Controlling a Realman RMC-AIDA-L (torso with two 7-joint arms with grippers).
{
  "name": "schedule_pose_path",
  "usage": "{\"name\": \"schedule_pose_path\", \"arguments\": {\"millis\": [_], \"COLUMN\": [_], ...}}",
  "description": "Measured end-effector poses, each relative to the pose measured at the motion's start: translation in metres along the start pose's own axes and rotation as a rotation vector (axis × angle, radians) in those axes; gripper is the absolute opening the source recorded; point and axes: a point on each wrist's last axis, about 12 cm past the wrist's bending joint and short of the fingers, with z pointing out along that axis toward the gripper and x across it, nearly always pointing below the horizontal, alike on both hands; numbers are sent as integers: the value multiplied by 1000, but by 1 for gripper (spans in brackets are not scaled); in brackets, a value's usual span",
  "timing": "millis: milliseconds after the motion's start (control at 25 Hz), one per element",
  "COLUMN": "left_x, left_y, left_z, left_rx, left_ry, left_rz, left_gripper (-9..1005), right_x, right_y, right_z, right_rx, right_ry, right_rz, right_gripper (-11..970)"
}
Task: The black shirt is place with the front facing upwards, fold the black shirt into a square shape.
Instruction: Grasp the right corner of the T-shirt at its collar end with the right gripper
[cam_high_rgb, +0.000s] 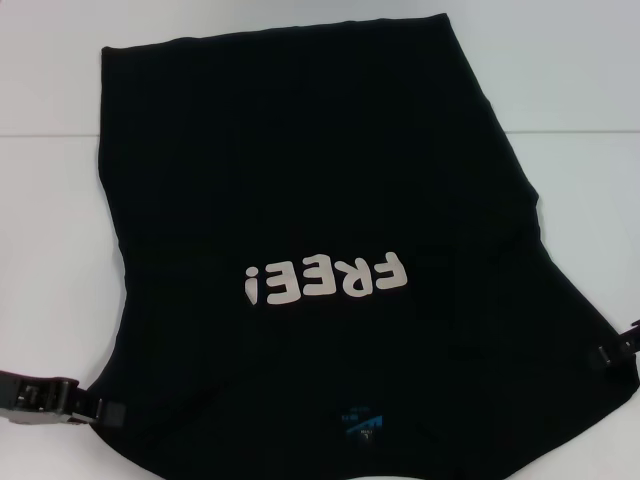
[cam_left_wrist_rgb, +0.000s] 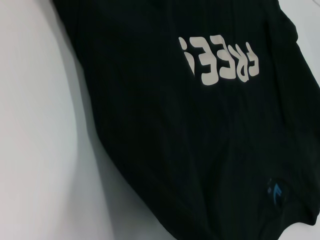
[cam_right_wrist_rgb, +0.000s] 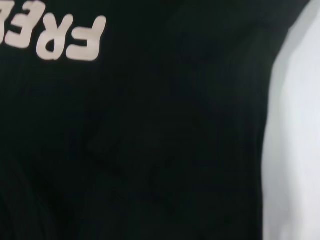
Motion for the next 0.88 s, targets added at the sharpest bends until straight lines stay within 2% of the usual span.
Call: {"name": "schedule_pose_path", "arguments": {"millis": [240,480,800,880], "left_x": [0,-1,-1,-1], "left_y": [0,1,1,1], "left_z": [0,0,0,0], "left_rx": [-4,-9,-9,-9], "left_ry": [-3,-7,-7,-7], "left_rz": [0,0,0,0], "left_gripper": [22,21,23,23], "right_x": [-1,0,-2,-2], "right_y": [6,7,7,7], "right_z": [10,15,19,20], "right_rx": [-1,-17,33,37], "right_ry": [15,33,54,59], "right_rz": [-12,-8,9,8], "right_gripper": [827,925,887,792]}}
